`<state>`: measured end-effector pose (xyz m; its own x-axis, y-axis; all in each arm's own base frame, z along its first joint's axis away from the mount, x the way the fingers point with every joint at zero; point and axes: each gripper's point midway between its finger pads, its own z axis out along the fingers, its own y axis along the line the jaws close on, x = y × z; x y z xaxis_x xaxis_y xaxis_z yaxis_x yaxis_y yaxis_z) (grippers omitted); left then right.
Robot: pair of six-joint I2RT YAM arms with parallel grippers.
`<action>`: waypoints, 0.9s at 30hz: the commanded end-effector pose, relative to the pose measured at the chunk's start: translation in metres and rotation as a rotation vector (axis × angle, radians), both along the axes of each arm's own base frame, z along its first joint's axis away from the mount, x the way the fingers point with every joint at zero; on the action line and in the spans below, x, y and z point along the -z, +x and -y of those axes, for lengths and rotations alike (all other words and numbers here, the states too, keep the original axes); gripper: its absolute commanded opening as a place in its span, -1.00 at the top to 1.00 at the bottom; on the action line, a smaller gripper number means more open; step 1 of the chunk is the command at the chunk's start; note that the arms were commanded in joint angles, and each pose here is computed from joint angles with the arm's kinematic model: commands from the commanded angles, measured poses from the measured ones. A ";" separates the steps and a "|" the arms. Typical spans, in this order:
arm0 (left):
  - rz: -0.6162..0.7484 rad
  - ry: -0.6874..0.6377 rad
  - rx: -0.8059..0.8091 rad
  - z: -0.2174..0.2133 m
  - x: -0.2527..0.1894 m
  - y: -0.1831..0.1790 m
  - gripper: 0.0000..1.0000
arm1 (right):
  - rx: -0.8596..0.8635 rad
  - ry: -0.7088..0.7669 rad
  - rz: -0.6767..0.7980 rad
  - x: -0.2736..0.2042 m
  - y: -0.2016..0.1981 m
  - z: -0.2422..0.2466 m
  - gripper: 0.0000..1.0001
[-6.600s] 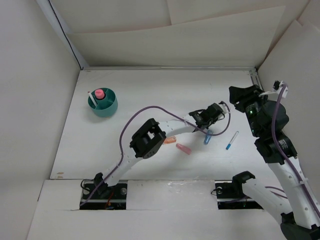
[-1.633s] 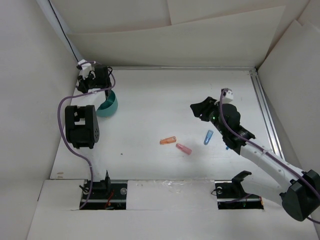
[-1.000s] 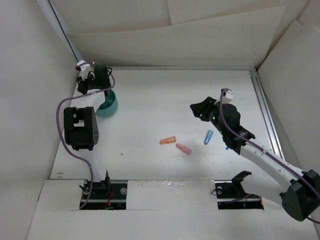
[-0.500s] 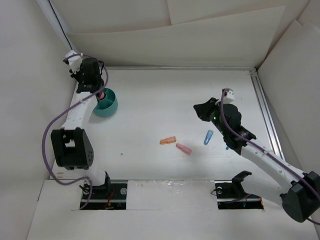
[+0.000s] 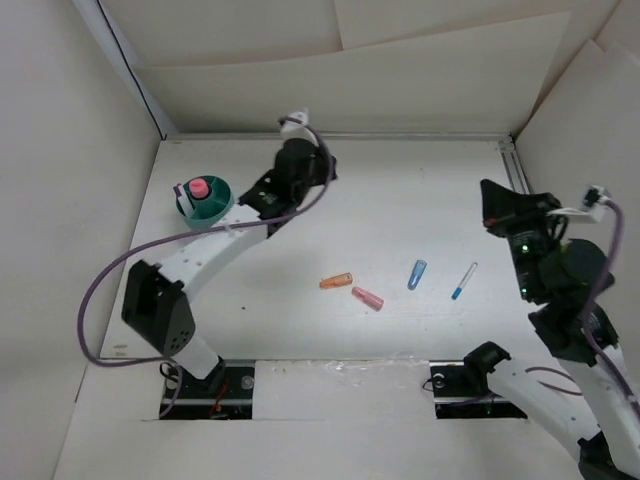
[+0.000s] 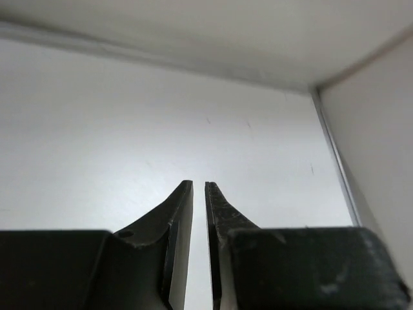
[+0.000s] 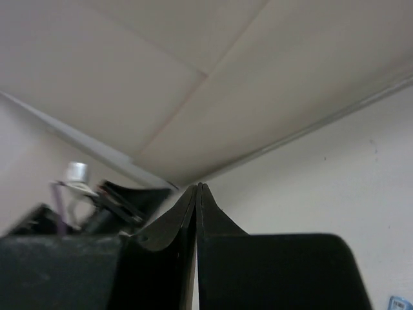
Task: Sort the stationery into containers
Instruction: Move the pen to the center of the board.
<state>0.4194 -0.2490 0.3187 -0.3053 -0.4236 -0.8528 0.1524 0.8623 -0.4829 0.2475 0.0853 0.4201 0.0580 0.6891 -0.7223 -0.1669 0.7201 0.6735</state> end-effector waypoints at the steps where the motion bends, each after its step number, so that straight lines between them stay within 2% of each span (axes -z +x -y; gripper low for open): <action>1: -0.051 0.001 0.279 0.097 0.030 -0.034 0.79 | 0.130 0.000 -0.003 -0.023 -0.019 0.037 0.89; 2: -0.086 0.048 0.382 0.144 0.058 -0.054 0.79 | 0.130 0.006 0.005 -0.030 -0.023 0.039 0.85; 3: -0.122 0.101 0.428 0.164 0.074 -0.065 0.76 | 0.130 0.004 0.003 -0.034 -0.027 0.042 0.83; 4: -0.084 0.095 0.482 0.192 0.053 -0.071 0.76 | 0.141 -0.008 -0.002 -0.037 -0.026 0.043 0.79; 5: -0.085 0.136 0.520 0.210 0.060 -0.078 0.74 | 0.141 0.008 0.022 -0.050 -0.033 0.047 0.79; 6: -0.153 0.212 0.570 0.237 0.102 -0.092 0.74 | 0.141 0.011 0.026 -0.054 -0.032 0.047 0.68; 7: -0.121 0.184 0.597 0.257 0.084 -0.093 0.74 | 0.143 0.000 0.028 -0.056 -0.034 0.049 0.60; 8: -0.111 0.190 0.639 0.271 0.086 -0.097 0.66 | 0.143 0.002 0.031 -0.060 -0.037 0.050 0.51; 9: -0.132 0.213 0.676 0.287 0.111 -0.099 0.55 | 0.145 -0.005 0.037 -0.067 -0.039 0.051 0.44; 10: -0.148 0.233 0.712 0.298 0.120 -0.105 0.47 | 0.145 -0.017 0.019 -0.064 -0.037 0.050 0.25; 11: -0.116 0.186 0.763 0.314 0.099 -0.106 0.41 | 0.157 -0.017 0.028 -0.069 -0.039 0.054 0.13; 12: -0.118 0.192 0.793 0.323 0.103 -0.107 0.37 | 0.157 -0.017 0.029 -0.073 -0.040 0.054 0.04; 13: -0.171 0.221 0.830 0.335 0.136 -0.112 0.24 | 0.167 -0.015 0.027 -0.074 -0.038 0.055 -0.10; 14: -0.144 0.180 0.884 0.348 0.119 -0.116 0.20 | 0.169 -0.024 0.027 -0.074 -0.038 0.056 -0.16; 16: -0.178 0.185 0.925 0.362 0.148 -0.117 0.10 | 0.169 -0.022 0.030 -0.077 -0.038 0.055 -0.23; 21: -0.159 0.206 0.998 0.378 0.165 -0.133 -0.06 | 0.145 -0.045 0.020 -0.078 -0.032 0.048 -0.25; 27: -0.065 0.373 0.997 0.396 0.194 -0.165 -0.14 | 0.109 -0.074 -0.012 -0.067 -0.019 0.033 -0.25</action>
